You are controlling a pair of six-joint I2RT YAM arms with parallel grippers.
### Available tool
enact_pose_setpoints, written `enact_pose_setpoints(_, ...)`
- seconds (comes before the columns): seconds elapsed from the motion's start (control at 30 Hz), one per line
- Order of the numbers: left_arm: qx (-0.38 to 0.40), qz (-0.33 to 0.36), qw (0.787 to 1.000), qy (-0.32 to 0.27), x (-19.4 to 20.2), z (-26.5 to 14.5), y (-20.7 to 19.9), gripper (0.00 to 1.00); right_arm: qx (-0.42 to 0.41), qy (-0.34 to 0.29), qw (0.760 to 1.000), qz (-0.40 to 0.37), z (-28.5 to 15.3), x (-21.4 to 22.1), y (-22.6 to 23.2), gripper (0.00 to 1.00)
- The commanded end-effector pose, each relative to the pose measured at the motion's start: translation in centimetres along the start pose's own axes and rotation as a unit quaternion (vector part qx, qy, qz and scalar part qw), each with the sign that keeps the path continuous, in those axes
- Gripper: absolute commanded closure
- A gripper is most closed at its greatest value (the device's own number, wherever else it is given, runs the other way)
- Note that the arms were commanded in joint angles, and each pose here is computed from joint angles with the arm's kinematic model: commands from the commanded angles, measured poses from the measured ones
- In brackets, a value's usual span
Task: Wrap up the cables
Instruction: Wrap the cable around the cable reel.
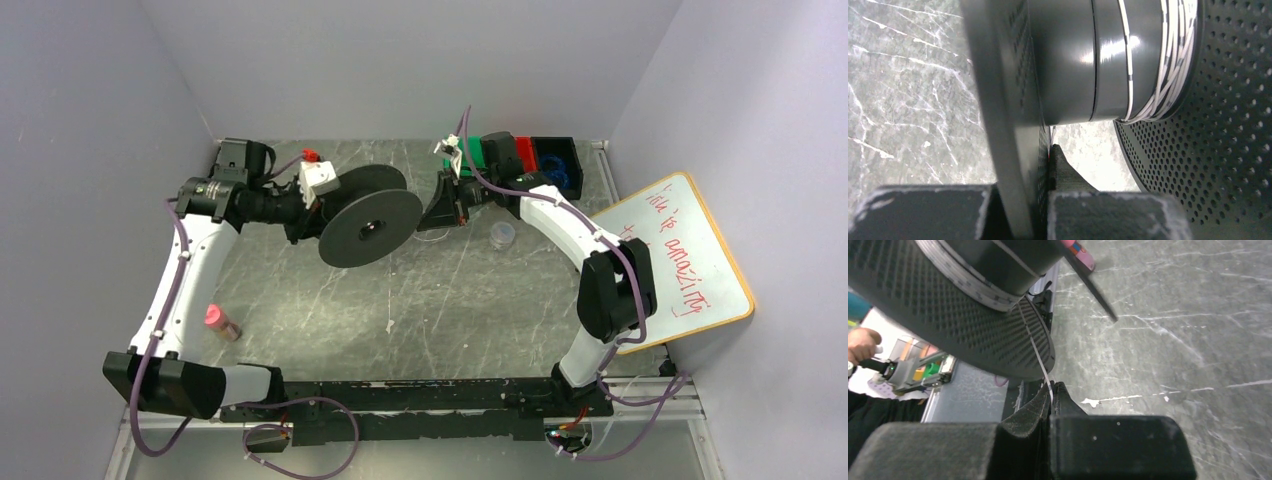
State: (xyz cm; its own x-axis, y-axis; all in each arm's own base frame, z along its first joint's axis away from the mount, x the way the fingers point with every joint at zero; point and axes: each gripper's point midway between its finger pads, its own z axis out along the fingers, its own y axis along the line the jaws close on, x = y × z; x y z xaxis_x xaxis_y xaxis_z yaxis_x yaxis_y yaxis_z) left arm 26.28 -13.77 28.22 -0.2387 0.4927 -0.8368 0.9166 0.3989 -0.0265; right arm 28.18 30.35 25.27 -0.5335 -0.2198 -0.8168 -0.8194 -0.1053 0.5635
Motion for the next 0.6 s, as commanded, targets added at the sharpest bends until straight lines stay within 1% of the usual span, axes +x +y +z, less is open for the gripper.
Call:
enact_pose_setpoints(0.0, -0.001, 0.048, 0.997, 0.06, 1.7, -0.4, -2.0, 0.98, 0.088, -0.006, 0.994, -0.061, -2.8, -2.0, -2.2, 1.0)
enact_pose_setpoints(0.2, -0.008, 0.064, 0.994, 0.091, 2.5, 0.5, -2.2, 0.98, 0.124, 0.005, 0.989, -0.079, -3.4, -2.1, -2.7, 1.0)
enact_pose_setpoints(0.57, -0.065, 0.075, 0.98, 0.172, 4.8, 3.2, -0.9, 0.98, 0.106, -0.012, 0.99, -0.095, -3.6, -4.1, 0.3, 1.0)
